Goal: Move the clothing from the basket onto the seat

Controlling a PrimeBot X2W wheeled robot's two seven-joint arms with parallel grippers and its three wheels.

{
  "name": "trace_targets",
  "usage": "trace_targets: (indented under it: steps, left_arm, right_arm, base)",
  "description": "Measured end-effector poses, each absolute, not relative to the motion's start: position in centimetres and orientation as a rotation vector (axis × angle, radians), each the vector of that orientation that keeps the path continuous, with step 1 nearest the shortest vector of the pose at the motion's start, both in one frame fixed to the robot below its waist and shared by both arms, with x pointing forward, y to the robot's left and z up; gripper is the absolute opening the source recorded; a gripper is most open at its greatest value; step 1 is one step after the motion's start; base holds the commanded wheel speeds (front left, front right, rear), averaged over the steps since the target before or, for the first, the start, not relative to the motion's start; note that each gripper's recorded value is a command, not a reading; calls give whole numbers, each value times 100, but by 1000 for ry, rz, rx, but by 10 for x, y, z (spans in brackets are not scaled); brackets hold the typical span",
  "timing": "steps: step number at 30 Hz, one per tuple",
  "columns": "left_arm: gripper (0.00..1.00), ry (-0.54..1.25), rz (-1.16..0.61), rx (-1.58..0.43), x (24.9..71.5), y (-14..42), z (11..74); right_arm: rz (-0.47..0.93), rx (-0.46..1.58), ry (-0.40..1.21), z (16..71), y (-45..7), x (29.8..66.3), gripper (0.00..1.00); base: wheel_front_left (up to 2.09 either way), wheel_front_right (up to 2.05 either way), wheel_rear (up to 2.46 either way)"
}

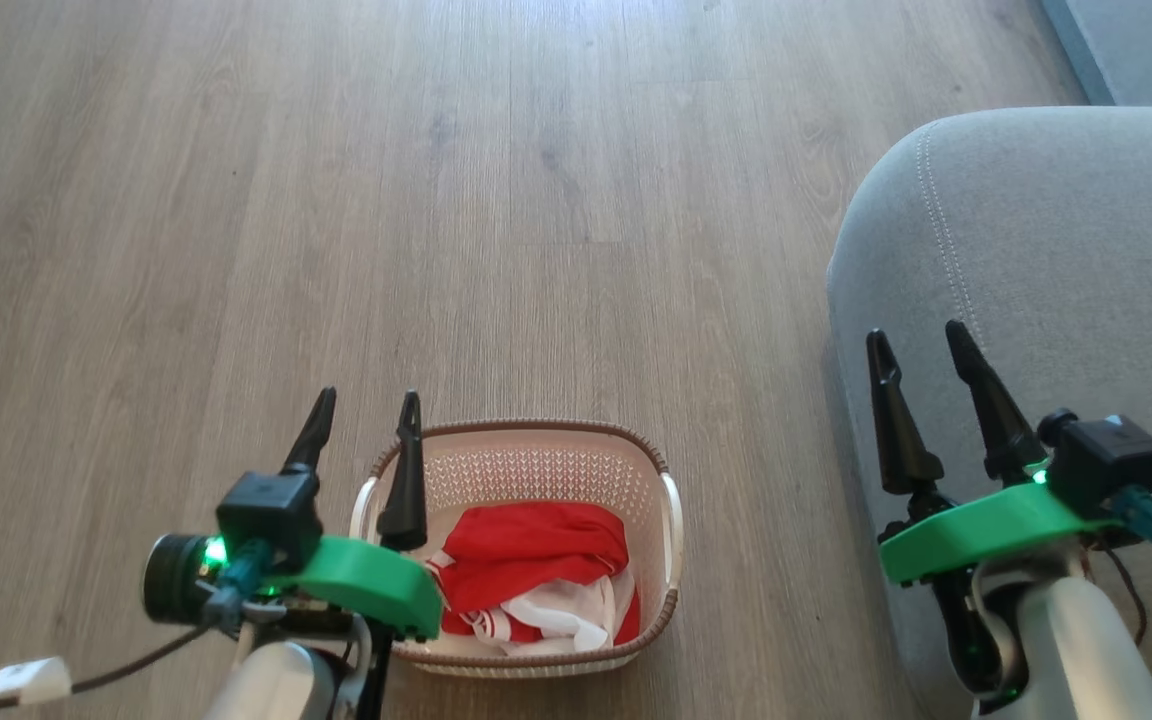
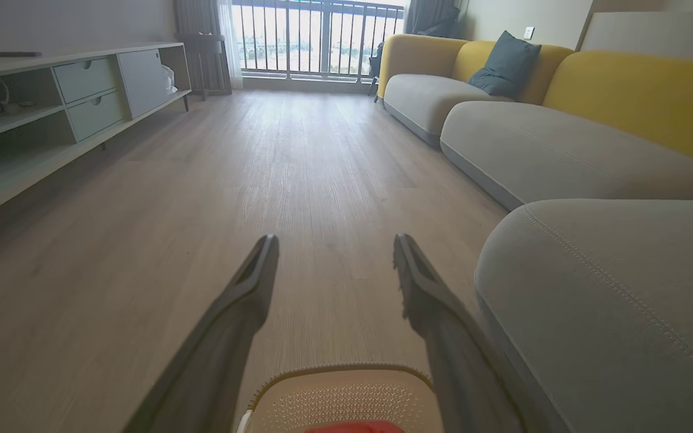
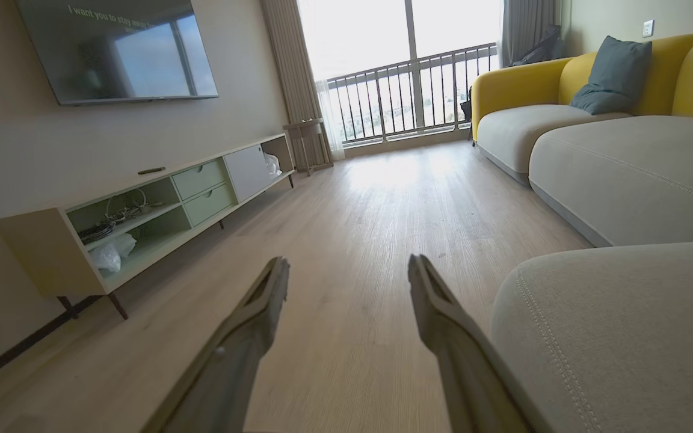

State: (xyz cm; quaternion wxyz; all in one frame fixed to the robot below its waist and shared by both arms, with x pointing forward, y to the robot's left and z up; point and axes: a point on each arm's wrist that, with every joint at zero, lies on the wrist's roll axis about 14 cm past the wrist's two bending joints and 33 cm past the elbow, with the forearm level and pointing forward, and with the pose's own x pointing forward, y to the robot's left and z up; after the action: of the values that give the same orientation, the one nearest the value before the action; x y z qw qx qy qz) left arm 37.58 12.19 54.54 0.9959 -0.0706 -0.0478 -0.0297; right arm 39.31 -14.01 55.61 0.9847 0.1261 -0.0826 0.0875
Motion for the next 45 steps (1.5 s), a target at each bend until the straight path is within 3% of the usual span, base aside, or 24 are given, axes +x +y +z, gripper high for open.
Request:
trace_targets:
  steps: [13, 23, 45]
  left_arm:
    - [100, -207, -27, -51, 373, 120, 568]
    - [100, -319, -2, -102, 377, 129, 598]
    - [100, -142, -110, -78, 377, 129, 531]
  right_arm:
    - [223, 133, -170, 551, -124, 390, 100]
    - [241, 60, -225, 563, -119, 393, 100]
    - [192, 45, -66, 507, -136, 390, 100]
  base:
    - [0, 0, 0]
    - [0, 0, 0]
    - [0, 0, 0]
